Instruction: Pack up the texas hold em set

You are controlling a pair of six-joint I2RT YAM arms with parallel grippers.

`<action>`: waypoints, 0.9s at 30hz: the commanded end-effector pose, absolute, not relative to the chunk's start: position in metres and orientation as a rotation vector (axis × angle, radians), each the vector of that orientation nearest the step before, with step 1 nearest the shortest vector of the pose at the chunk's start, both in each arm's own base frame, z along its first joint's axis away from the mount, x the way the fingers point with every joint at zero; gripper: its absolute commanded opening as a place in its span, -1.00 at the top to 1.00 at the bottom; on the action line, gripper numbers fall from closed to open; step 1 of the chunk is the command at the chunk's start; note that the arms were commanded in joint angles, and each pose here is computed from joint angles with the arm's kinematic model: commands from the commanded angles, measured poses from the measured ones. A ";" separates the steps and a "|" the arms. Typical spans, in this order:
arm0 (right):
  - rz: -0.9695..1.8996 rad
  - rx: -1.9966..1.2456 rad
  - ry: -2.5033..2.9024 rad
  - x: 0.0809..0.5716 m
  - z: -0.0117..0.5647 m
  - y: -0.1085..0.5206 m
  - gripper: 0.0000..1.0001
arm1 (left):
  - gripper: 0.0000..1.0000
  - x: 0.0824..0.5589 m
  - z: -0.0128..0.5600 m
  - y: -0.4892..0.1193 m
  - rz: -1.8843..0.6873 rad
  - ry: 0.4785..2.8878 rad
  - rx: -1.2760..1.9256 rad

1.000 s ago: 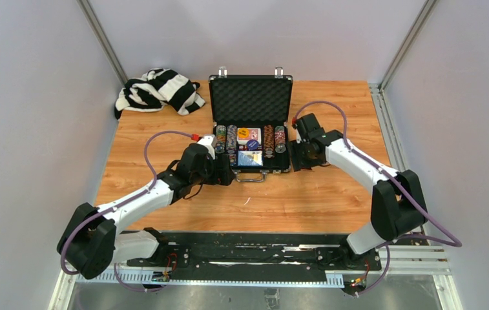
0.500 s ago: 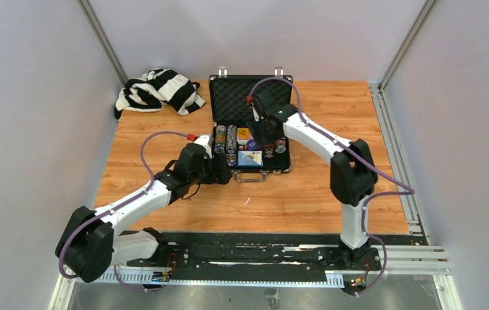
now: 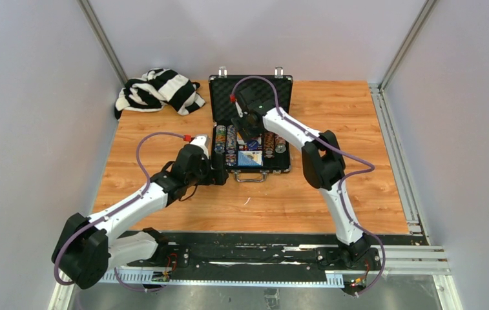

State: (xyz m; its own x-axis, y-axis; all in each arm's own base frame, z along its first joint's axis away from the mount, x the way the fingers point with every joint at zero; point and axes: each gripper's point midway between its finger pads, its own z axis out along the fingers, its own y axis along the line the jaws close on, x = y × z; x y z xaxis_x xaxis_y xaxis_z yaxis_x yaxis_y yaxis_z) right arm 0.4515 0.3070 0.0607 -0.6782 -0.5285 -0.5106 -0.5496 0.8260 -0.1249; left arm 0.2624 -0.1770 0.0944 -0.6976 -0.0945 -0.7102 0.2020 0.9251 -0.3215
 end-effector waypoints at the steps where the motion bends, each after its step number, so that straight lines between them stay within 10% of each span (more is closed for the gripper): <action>1: 0.065 -0.833 2.372 0.453 0.096 0.314 -0.38 | -0.98 0.267 0.100 -0.166 -0.423 2.273 0.039; 27: -0.081 -0.201 1.833 0.511 0.273 0.159 -0.40 | -0.96 0.315 0.168 -0.155 -0.259 2.052 -0.094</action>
State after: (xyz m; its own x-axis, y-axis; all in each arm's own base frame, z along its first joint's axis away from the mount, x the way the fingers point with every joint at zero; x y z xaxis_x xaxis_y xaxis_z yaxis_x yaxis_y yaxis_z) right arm 0.4794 0.1745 0.2520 -0.3059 -0.2505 -0.9185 -0.1731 0.9633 -0.2050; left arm 0.3096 -0.1558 0.1595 -0.5025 -0.1861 -0.8443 0.0507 0.9685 -0.2436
